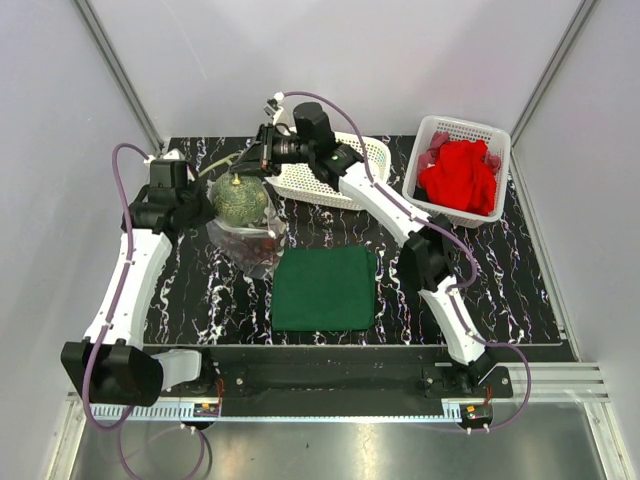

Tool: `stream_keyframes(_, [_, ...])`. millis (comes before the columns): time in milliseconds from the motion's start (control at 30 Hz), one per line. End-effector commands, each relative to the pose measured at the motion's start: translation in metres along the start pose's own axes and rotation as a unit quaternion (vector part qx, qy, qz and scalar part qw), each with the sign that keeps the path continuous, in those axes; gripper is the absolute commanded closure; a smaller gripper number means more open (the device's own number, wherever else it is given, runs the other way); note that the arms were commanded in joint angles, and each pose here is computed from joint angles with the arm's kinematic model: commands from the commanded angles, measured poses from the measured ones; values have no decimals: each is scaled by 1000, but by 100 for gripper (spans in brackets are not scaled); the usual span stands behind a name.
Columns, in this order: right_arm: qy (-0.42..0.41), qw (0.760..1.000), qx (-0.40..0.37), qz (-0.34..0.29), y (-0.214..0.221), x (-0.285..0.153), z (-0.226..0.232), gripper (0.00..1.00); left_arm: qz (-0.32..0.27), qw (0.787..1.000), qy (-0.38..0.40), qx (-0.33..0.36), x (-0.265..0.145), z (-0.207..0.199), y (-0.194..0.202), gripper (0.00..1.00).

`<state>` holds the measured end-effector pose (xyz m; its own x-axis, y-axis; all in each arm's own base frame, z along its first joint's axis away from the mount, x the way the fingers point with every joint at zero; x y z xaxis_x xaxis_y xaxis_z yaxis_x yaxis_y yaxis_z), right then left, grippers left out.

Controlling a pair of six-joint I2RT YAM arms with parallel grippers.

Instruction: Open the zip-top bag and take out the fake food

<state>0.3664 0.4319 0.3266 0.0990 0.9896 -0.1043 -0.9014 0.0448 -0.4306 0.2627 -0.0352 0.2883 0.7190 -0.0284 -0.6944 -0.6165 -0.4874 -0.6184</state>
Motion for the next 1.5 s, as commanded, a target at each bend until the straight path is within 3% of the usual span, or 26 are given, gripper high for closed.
stream_keyframes(0, [6,998,-35,-61,-28,-38,56,100,-47,999,25,-12,-14,-3,-8,100])
stream_keyframes(233, [49,986,-59,-148,-85,-95,39,100,-49,997,53,-8,-15,-7,-8,100])
stream_keyframes(433, [144,964,-72,-210,-129,-153,-32,100,-39,996,81,-8,-13,-17,-13,100])
stream_keyframes(700, [219,951,-55,-213,-149,-184,-132,100,-32,994,105,-13,-10,-25,-18,100])
stream_keyframes(967, [263,944,-25,-197,-144,-200,-194,100,-23,991,127,-24,-7,-35,-20,100])
stream_keyframes(1267, [313,932,10,-182,-128,-204,-217,82,-21,991,133,-24,-7,-37,-20,100])
stream_keyframes(1367, [331,926,19,-178,-124,-206,-219,64,-24,991,133,-16,-8,-37,-19,100])
stream_keyframes(1467, [367,914,13,-173,-124,-214,-212,40,-26,990,137,-4,-10,-36,-18,100])
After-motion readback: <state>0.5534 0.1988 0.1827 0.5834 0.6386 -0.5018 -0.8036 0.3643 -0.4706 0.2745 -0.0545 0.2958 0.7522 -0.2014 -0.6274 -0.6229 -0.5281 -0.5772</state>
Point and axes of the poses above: each gripper's point midway between its finger pads, its own x axis out along the fingers, its own z axis along the line the jaws close on, y = z × x, the point moved 9 cm from there along -x, back along the fingers, and after that the axes turned 1 degree about -x, right-handed, at the moved point
